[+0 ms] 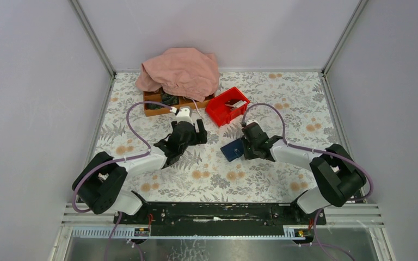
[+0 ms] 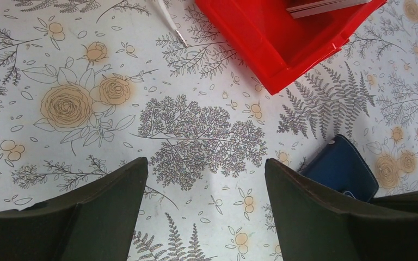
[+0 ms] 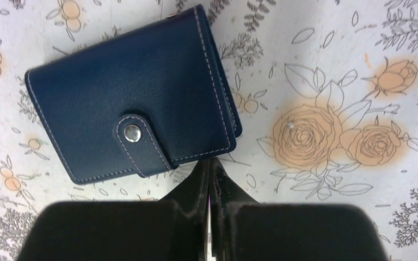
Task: Take the credit cards out of the card holder
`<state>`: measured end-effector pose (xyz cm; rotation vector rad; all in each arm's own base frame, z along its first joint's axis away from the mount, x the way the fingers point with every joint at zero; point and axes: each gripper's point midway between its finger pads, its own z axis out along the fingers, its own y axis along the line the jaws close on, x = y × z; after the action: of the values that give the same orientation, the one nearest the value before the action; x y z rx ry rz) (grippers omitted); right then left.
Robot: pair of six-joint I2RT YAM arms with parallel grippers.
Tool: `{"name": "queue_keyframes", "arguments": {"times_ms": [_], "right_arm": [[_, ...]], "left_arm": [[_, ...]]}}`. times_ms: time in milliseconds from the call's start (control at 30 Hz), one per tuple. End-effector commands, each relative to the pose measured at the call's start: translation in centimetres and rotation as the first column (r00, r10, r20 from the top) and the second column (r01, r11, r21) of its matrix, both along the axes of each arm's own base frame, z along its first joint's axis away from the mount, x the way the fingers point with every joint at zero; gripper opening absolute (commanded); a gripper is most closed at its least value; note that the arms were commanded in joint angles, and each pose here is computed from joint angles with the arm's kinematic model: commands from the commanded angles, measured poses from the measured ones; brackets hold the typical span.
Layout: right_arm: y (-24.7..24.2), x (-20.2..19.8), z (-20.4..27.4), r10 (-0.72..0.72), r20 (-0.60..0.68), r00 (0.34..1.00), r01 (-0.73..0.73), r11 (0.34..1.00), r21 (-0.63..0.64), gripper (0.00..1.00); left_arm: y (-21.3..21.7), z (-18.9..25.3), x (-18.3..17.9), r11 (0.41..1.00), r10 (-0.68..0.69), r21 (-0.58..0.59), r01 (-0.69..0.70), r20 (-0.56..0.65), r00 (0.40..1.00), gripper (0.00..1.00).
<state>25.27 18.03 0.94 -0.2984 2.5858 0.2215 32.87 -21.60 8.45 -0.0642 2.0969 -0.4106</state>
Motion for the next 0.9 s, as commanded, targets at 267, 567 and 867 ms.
{"name": "queue_keyframes", "arguments": {"times_ms": [267,567,867], "right_arm": [[-0.4,7.2,2.5,-0.11,0.072,0.991,0.108,0.994,0.033,0.0],[0.6,10.9,3.2,-0.092,0.08,0.993,0.089,0.995,0.036,0.0],[2.9,11.1,0.8,-0.048,0.01,0.999,0.047,0.994,0.098,0.0]], "left_arm": [[-0.2,1.7,0.5,1.0,0.02,-0.019,-0.019,0.04,0.999,0.86],[0.0,1.5,0.6,1.0,0.022,-0.004,-0.022,0.039,0.999,0.86],[-0.1,1.1,0.7,1.0,0.021,0.007,-0.021,0.028,0.999,0.86]]}}
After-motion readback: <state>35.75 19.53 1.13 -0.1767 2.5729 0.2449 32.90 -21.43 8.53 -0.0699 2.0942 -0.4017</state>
